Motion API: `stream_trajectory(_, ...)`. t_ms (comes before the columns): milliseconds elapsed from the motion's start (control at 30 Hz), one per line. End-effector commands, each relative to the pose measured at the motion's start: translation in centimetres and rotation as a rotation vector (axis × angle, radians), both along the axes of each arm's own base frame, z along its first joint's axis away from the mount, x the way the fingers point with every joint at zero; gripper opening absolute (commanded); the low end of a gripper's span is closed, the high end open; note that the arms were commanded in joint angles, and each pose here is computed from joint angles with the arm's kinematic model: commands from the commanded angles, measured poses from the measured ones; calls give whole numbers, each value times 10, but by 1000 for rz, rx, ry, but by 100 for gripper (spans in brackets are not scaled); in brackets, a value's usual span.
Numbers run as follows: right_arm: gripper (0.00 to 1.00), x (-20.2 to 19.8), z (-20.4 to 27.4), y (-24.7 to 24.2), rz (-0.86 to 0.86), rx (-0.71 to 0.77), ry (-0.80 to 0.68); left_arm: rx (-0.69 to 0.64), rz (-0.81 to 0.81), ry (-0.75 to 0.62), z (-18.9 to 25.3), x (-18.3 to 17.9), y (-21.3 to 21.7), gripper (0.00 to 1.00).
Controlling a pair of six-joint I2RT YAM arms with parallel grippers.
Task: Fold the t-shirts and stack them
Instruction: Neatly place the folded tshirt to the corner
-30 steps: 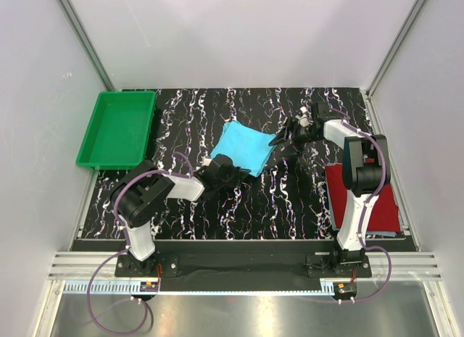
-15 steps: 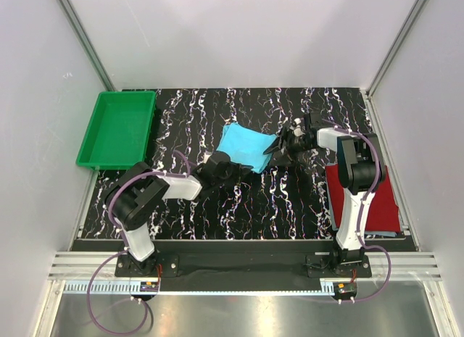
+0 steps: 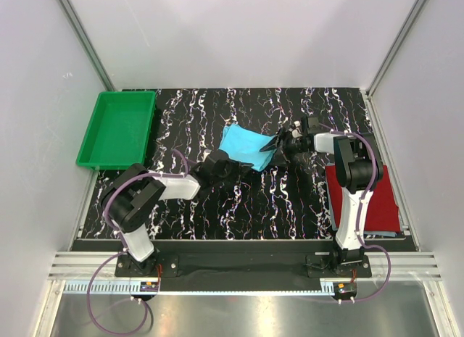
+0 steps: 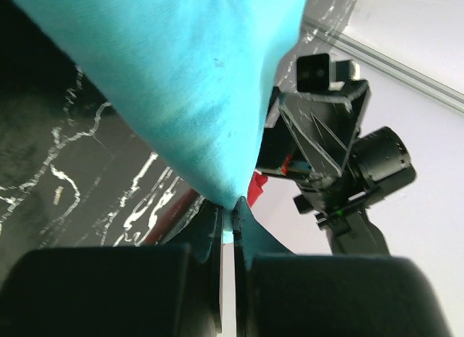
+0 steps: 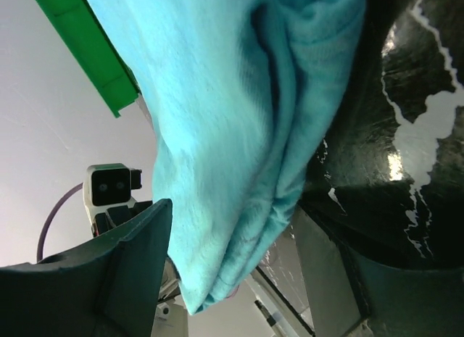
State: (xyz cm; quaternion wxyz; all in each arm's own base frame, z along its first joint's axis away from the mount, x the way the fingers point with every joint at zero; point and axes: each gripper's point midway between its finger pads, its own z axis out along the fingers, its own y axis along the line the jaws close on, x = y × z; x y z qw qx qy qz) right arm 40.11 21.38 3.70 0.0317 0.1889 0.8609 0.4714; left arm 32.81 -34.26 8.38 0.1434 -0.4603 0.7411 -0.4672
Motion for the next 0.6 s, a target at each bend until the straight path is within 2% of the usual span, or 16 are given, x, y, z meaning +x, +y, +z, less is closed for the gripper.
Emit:
stream_trajectory(0, 74, 9, -6, 5, -57, -9, -2, -89, -23, -102, 47, 4, -7, 0)
stream_trajectory(233, 72, 22, -18, -1, -153, -61, 9, -93, -29, -99, 51, 0, -6, 1)
stream_trajectory(367, 62, 37, -21, -4, -187, -93, -37, -78, -28, -89, 49, -5, -1, 1)
stream_trajectory(467, 45, 41, -21, -6, -197, -111, -57, -64, -39, -80, 45, -10, 1, 5)
stream_trajectory(500, 22, 43, -17, -7, -197, -114, -73, -58, -46, -73, 44, -13, 2, 7)
stream_trajectory(533, 13, 45, -15, -7, -193, -120, -87, -51, -58, -65, 43, -16, 3, 8)
stream_trajectory(567, 5, 46, -14, -8, -196, -128, -97, -33, -81, -76, 42, -19, 3, 13)
